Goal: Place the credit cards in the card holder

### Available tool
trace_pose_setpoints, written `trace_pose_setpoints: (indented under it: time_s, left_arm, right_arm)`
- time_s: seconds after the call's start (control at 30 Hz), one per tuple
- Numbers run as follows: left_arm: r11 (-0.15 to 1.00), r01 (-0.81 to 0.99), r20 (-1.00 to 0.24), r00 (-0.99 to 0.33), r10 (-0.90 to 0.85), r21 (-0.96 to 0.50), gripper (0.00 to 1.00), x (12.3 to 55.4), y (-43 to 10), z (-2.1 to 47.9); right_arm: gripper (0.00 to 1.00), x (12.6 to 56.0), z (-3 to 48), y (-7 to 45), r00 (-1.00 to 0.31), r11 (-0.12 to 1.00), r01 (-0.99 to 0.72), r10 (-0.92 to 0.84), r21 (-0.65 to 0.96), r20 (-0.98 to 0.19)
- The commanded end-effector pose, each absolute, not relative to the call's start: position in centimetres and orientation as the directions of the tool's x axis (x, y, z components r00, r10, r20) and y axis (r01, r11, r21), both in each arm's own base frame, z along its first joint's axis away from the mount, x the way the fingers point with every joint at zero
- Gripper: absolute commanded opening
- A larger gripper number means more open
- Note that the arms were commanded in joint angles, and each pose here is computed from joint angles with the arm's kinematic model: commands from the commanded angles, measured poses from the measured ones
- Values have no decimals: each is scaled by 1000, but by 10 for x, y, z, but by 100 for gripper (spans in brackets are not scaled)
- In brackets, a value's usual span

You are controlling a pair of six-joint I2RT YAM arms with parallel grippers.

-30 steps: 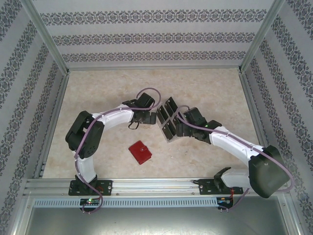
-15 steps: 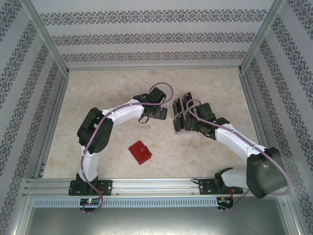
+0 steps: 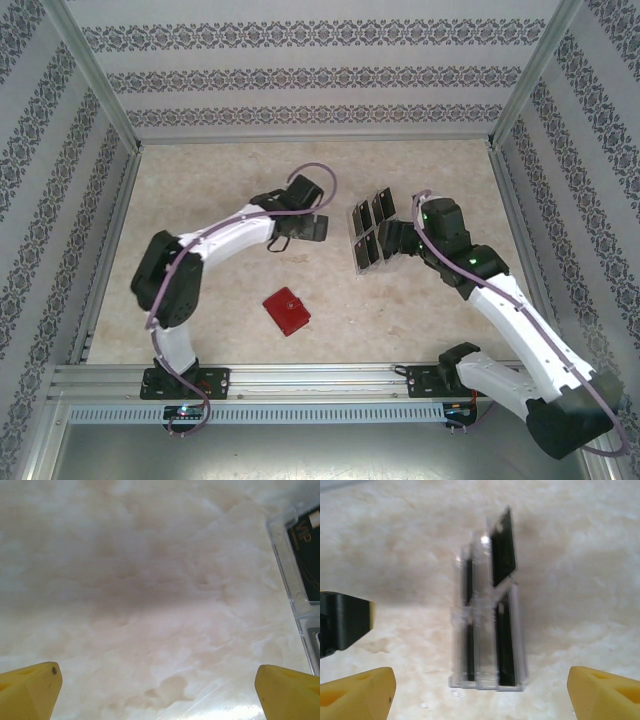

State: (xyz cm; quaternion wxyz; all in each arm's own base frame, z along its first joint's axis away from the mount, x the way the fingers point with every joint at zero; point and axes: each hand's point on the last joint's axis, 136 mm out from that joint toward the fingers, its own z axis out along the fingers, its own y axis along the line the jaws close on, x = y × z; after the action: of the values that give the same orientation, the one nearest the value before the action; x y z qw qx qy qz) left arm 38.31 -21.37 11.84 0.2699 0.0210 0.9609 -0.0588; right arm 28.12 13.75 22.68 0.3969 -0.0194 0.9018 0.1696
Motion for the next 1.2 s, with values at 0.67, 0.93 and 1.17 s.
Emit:
trace_pose_setpoints:
  time_s: [0.67, 0.93, 1.17]
  left_arm:
    - [794, -430, -416, -686, -596, -429, 100, 279, -33, 111]
    - [785, -432, -404, -685, -606, -444, 100, 279, -31, 107]
    - [779, -433, -392, -689, -610, -453, 100, 282, -31, 102]
  right_arm:
    - [57, 178, 62, 366, -762, 792, -611, -585, 9, -276]
    - [47, 181, 43, 370, -768, 797, -604, -592, -32, -243]
    - [46, 186, 34, 371, -771, 802, -594, -591, -64, -238]
